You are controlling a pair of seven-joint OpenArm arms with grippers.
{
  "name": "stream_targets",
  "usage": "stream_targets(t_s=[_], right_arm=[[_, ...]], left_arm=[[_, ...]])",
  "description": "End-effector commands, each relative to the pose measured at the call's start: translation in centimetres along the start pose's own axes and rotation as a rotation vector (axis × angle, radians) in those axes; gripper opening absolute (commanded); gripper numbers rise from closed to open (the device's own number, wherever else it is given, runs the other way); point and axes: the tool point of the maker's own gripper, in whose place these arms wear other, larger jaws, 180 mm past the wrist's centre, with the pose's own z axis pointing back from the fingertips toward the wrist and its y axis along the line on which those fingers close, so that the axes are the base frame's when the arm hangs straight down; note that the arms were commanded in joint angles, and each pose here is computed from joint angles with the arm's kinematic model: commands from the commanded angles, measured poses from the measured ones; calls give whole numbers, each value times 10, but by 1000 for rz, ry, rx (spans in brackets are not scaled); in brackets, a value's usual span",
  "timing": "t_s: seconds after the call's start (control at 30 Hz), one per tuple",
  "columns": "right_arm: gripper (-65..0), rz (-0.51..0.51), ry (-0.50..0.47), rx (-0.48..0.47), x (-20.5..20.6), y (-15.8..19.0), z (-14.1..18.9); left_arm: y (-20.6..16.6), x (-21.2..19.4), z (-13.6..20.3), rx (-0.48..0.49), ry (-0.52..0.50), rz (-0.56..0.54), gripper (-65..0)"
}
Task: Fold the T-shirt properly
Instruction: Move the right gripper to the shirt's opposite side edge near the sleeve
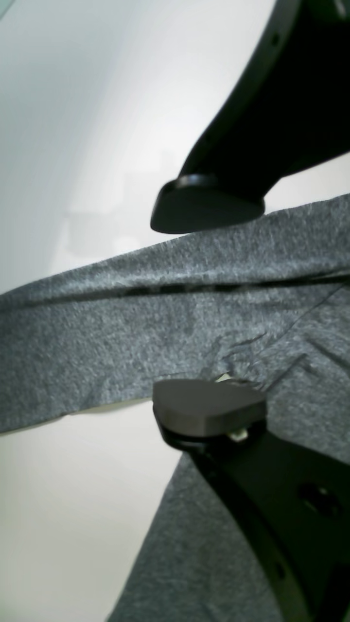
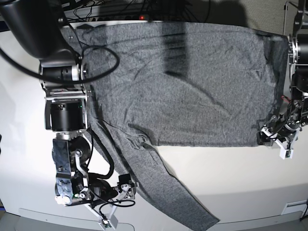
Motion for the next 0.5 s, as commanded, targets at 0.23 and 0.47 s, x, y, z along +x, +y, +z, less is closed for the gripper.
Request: stream_targets(t_s=[0.23,0.47], right_arm=[[-188,13,-79,-9,32,-4,11],[-188,13,-81,-10,32,-4,11]], left_arm=[[4,37,2,3,-105,-1,-330],[4,43,3,3,-141,-2,-592]])
